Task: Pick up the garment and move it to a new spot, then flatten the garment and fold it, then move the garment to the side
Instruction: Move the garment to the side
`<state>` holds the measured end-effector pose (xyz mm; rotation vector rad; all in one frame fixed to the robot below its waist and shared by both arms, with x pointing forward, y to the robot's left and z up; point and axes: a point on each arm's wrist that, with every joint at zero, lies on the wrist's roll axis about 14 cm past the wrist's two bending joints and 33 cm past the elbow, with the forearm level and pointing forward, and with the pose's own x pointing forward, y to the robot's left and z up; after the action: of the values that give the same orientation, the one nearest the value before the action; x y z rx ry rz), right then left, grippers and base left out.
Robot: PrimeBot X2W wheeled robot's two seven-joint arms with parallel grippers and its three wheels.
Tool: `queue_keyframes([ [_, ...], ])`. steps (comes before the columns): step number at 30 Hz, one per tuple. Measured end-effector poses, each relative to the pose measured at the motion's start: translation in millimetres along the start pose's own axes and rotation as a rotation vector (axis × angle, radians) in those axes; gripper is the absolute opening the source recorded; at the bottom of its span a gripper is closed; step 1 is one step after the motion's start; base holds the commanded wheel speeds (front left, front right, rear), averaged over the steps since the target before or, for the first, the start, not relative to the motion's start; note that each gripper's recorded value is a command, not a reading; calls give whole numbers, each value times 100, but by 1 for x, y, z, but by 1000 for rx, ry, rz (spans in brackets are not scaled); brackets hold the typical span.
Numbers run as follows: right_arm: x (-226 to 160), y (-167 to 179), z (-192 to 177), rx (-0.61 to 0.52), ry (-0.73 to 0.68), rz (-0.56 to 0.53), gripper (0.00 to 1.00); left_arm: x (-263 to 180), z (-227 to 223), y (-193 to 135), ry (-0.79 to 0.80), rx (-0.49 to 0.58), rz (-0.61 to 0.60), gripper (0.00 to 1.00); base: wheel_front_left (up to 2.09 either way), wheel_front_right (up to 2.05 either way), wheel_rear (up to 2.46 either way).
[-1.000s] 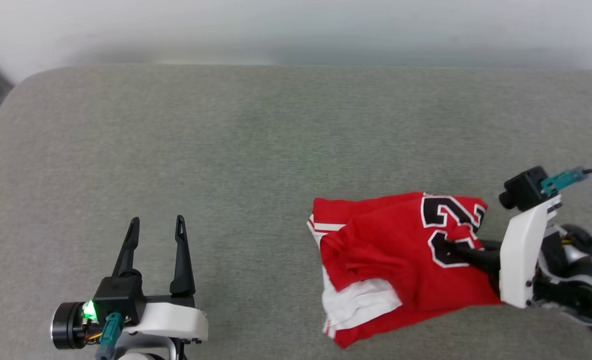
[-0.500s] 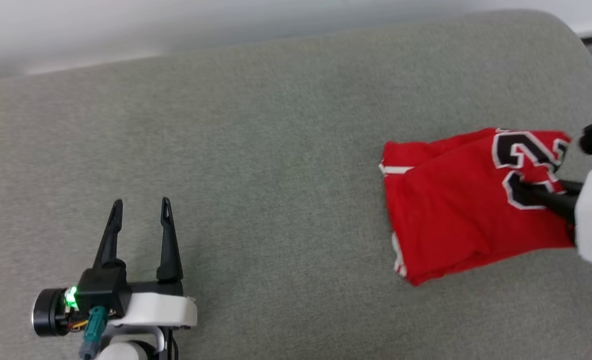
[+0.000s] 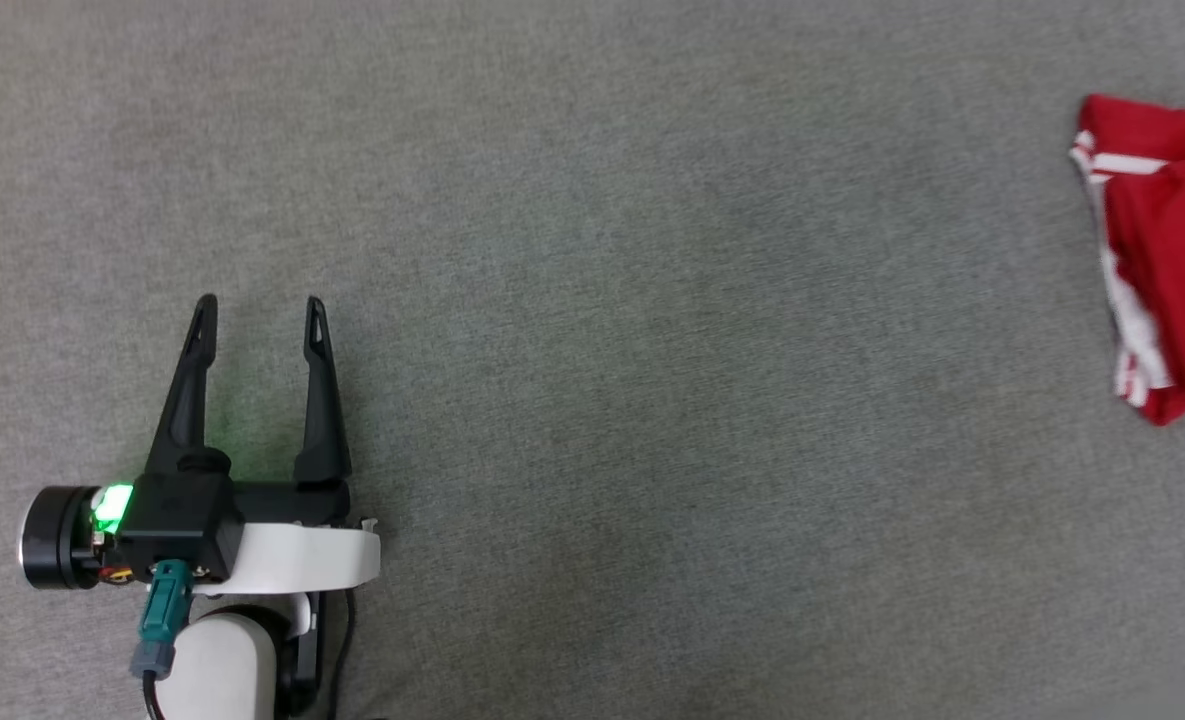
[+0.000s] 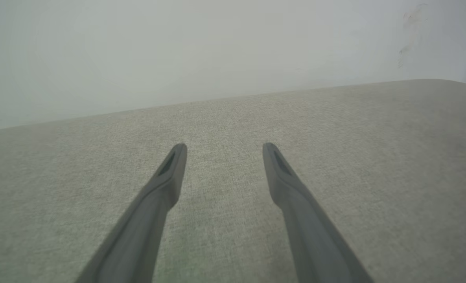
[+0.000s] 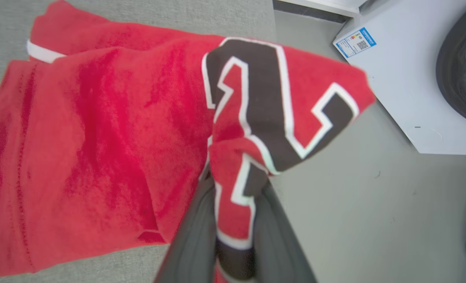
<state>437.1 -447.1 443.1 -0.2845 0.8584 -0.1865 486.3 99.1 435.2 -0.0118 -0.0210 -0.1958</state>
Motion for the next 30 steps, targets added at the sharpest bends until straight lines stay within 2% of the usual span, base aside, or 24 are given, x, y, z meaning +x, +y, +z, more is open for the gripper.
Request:
queue_keyframes([
  [3, 15, -9, 0, 6, 0, -45, 0, 3, -7, 3, 7, 1, 5, 100, 0, 0, 0],
  [6, 32, 3, -9, 59, 26, -34, 0, 4, -12, 7, 18, 6, 15, 100, 0, 0, 0],
  [7, 35, 5, -11, 54, 28, -37, 19, 3, -13, 9, 20, 8, 19, 100, 0, 0, 0],
  [8, 36, 5, -11, 54, 27, -41, 50, 2, -12, 10, 21, 9, 22, 100, 0, 0, 0],
  [9, 35, 3, -10, 55, 21, -48, 100, 1, -11, 10, 20, 10, 24, 100, 0, 0, 0],
  [15, 18, -20, 19, 17, -115, -122, 100, -7, 9, 12, -7, 6, 46, 100, 0, 0, 0],
  [19, -13, -36, 77, 11, -365, -172, 100, -20, 25, 16, -25, 6, 68, 100, 0, 0, 0],
  [25, -67, -16, 147, 39, -765, -151, 100, -44, 54, 21, -70, 5, 110, 100, 0, 0, 0],
  [30, -112, 20, 179, 56, -1011, -91, 100, -67, 73, 29, -99, 7, 150, 100, 0, 0, 0],
])
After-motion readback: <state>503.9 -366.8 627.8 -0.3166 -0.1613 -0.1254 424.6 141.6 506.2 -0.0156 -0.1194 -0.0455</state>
